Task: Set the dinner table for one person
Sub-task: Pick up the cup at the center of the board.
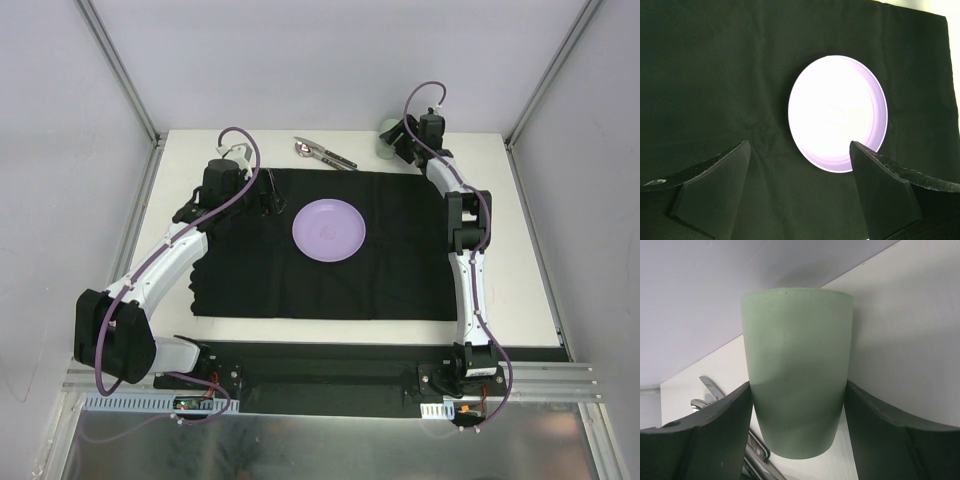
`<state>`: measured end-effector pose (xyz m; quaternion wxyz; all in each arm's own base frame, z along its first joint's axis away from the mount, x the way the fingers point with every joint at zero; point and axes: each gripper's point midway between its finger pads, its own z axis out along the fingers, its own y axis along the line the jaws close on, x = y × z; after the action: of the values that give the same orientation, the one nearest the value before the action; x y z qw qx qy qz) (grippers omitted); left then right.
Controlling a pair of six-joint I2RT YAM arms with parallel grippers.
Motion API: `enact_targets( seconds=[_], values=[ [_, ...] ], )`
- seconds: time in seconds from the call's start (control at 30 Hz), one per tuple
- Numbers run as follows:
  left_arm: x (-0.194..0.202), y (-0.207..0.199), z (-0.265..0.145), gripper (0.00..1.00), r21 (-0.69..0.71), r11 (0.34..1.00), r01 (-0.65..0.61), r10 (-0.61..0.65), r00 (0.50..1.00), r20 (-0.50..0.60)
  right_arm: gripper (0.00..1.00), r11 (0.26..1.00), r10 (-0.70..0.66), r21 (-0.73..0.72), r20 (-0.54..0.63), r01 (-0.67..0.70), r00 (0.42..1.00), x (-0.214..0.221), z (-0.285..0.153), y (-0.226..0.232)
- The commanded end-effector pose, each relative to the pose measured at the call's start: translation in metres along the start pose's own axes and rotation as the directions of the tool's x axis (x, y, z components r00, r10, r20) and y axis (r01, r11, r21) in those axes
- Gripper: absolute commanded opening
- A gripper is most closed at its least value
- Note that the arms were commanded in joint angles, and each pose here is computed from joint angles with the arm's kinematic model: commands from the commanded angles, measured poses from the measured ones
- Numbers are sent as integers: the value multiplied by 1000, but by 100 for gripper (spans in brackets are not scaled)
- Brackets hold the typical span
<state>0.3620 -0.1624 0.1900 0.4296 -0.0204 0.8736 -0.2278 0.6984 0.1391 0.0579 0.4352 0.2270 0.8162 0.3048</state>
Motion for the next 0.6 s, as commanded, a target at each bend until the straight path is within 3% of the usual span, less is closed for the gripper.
enact_targets(
  seconds=[0.0, 0.03, 0.23, 0.57],
  values=[
    [-16, -2, -8, 81, 13, 1000, -2, 2, 998, 65, 31, 999, 4, -33, 17, -4, 1000, -9, -5, 6],
    [-16, -3, -8, 81, 17, 1000, -3, 2, 998, 65, 23, 999, 1, -33, 19, 0, 1000, -9, -5, 6],
    [-15, -2, -8, 81, 17, 1000, 2, -3, 998, 60, 1, 999, -12, -31, 26, 13, 1000, -13, -10, 6],
    [-12, -1, -8, 81, 18, 1000, 5, -6, 999, 53, 1, 995, -67, -68, 53, 70, 996, -23, -27, 21]
  ],
)
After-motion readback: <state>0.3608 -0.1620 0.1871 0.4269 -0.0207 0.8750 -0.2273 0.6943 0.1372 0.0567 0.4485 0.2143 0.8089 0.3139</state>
